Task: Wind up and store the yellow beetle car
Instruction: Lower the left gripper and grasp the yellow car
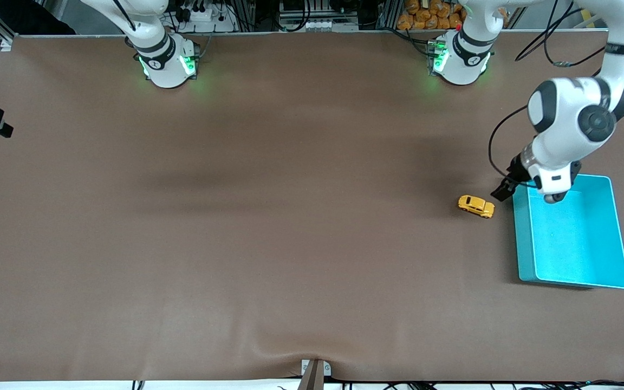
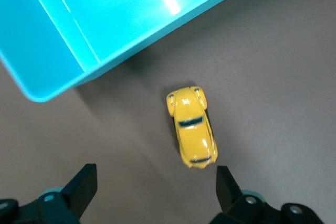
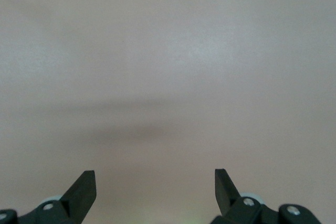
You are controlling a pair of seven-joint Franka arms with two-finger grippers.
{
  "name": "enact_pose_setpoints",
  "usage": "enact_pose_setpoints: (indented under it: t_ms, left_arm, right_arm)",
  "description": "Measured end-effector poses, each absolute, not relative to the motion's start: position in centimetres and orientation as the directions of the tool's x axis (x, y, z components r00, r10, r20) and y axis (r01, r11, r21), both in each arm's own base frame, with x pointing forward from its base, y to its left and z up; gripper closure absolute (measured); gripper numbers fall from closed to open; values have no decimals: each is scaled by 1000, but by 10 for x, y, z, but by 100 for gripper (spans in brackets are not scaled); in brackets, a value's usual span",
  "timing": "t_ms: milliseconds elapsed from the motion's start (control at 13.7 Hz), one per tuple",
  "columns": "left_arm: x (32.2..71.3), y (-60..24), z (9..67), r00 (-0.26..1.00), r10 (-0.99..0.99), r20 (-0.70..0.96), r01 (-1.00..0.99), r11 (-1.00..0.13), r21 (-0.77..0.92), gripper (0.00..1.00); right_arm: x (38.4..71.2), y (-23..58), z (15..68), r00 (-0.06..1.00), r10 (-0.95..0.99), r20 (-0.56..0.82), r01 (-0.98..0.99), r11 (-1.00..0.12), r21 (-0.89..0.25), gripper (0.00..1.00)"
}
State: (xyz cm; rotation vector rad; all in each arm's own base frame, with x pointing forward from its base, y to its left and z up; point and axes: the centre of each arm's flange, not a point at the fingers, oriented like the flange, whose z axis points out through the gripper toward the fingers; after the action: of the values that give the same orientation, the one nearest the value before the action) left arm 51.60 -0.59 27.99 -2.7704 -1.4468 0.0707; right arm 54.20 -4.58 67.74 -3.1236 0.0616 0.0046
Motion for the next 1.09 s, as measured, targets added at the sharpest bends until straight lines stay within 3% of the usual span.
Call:
enact_pose_setpoints:
  t_ms: [365,1095]
  left_arm:
    - [540,-13,242,497,866,-54,863,-500,-71,0]
    - [540,-32,183,440,896,-59,892,-444,-89,0]
  right_arm:
    - [518,-40,671,999,-43,20,-42,-999,-22,0]
    - [512,-31,678,999,-32,31,-30,-998,-63,0]
